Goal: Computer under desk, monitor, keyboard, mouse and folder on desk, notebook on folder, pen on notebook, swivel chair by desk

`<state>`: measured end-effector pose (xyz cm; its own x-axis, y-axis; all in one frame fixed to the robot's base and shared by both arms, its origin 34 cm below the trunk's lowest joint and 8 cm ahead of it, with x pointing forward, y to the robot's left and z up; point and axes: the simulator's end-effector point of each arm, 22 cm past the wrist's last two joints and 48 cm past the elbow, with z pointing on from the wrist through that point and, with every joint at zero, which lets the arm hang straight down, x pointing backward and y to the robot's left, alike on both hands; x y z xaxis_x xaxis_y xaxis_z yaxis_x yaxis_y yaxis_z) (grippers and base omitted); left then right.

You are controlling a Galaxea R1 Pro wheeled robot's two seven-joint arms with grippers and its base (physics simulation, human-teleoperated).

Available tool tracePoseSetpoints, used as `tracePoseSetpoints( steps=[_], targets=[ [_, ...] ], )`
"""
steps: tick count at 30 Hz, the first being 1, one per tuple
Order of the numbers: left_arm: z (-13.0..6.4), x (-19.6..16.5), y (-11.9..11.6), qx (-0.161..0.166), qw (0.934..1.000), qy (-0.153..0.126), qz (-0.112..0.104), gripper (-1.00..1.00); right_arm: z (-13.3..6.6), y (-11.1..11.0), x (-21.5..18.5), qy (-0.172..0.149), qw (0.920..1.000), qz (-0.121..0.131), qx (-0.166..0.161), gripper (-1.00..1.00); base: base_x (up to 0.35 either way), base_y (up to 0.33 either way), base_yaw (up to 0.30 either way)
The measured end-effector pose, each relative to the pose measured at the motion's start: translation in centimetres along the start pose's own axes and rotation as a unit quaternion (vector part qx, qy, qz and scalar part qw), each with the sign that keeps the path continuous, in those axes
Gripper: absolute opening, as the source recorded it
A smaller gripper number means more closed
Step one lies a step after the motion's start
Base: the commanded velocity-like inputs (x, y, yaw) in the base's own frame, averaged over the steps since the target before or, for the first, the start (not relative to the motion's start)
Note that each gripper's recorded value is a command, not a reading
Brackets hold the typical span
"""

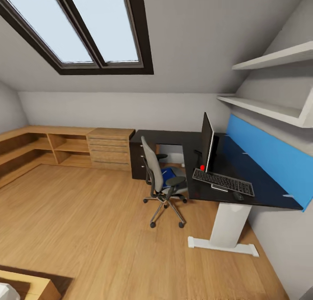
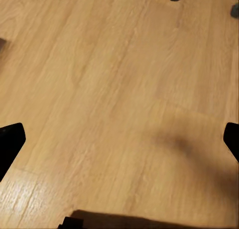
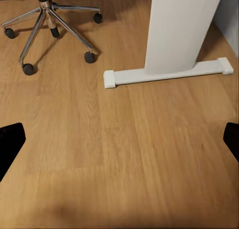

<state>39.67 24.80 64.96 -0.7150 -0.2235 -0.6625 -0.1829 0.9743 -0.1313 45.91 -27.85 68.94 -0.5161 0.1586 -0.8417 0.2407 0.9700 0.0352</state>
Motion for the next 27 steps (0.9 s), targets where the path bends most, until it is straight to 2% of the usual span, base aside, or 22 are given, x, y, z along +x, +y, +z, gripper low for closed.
tracePoseSetpoints(
  steps=[4, 19, 27],
  targets=[
    [0.0, 0.3, -1.0, 0.005, 1.0000, 0.002, -0.004, 1.00, 0.0, 0.0, 0.0, 0.000, 1.0000, 0.000, 0.000, 1.00, 0.000, 0.000, -0.267],
    [0.0, 0.6, -1.2, 0.005, 1.0000, 0.006, -0.004, 1.00, 0.0, 0.2, 0.3, 0.002, 1.0000, 0.000, -0.002, 1.00, 0.000, 0.000, -0.256],
    [0.6, 2.1, -0.8, 0.003, 0.9998, 0.017, -0.004, 1.00, 0.6, 0.2, 0.9, 0.002, 1.0000, -0.001, -0.002, 1.00, 0.000, 0.000, -0.067]
  ],
)
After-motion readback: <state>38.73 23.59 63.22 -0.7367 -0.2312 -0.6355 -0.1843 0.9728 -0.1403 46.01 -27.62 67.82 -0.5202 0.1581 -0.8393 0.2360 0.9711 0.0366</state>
